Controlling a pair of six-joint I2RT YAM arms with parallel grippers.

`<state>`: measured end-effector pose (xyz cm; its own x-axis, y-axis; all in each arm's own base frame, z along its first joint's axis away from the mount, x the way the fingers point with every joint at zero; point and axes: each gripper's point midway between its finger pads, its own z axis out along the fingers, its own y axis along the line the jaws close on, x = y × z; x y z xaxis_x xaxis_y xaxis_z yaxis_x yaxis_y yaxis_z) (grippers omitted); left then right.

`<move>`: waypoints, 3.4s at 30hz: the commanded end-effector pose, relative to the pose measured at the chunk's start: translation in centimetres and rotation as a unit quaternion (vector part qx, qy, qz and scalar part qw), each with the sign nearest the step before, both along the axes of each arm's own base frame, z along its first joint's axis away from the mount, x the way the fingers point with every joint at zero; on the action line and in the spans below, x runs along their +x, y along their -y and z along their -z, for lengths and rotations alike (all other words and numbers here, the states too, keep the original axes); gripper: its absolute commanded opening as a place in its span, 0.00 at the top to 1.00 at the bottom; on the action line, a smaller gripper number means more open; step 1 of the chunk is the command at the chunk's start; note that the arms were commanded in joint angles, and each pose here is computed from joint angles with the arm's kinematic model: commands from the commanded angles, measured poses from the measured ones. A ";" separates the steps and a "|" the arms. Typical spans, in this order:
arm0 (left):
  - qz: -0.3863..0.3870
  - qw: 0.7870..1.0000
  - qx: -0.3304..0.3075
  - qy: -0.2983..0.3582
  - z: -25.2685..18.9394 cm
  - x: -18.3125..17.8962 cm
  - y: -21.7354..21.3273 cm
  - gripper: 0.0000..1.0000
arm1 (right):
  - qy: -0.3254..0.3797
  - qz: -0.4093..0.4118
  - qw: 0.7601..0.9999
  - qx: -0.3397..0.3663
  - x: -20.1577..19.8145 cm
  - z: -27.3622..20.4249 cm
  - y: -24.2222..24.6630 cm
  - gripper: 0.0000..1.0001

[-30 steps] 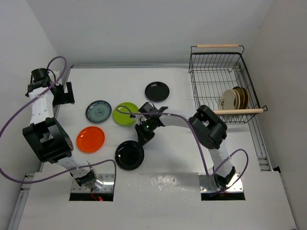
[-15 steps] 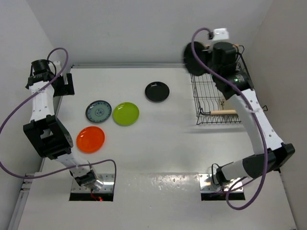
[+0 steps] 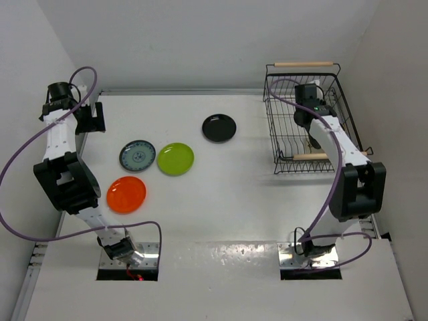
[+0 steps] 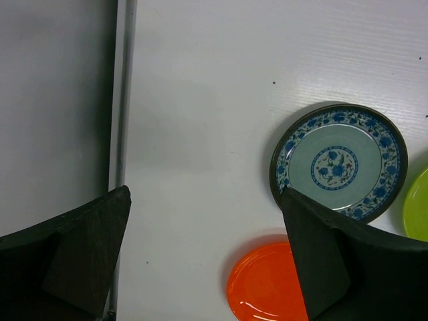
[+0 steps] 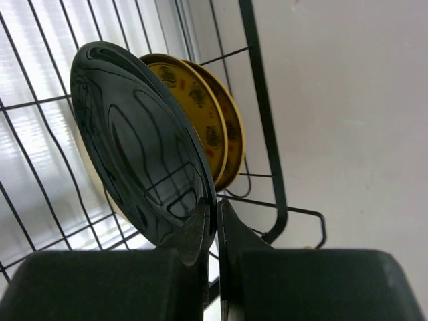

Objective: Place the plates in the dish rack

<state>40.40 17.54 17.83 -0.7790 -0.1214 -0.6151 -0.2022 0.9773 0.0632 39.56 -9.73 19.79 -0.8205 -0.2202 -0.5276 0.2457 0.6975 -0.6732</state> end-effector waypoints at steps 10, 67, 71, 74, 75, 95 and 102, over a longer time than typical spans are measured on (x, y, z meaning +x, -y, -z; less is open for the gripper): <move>0.005 1.000 0.014 0.015 -1.1 0.9 -0.6 0.00 | 0.009 0.049 0.999 0.021 0.2 4.5 -0.4 1.00; -0.005 0.999 0.028 -0.015 0.0 2.9 -1.9 0.00 | -0.011 -0.046 0.826 0.562 14.4 22.2 -33.2 0.67; -0.005 0.999 0.028 -0.015 0.0 2.9 -1.9 0.00 | -0.014 -0.029 0.807 0.590 14.3 22.6 -33.3 0.94; -0.005 0.999 0.028 -0.015 0.0 2.9 -1.9 0.00 | -0.002 -0.060 0.794 0.604 14.9 19.5 -34.3 1.00; -0.005 0.999 0.030 -0.010 -0.5 2.9 -1.8 0.00 | 0.006 -0.084 0.793 0.603 15.2 18.2 -34.5 1.00; 0.060 0.998 0.022 -0.023 0.3 3.5 2.2 0.00 | 0.137 -0.114 0.984 0.020 4.6 -12.2 -8.8 1.00; 0.083 0.996 0.024 -0.029 0.4 4.0 4.4 0.00 | 0.086 -0.092 0.992 -0.018 1.1 -8.4 -4.6 1.00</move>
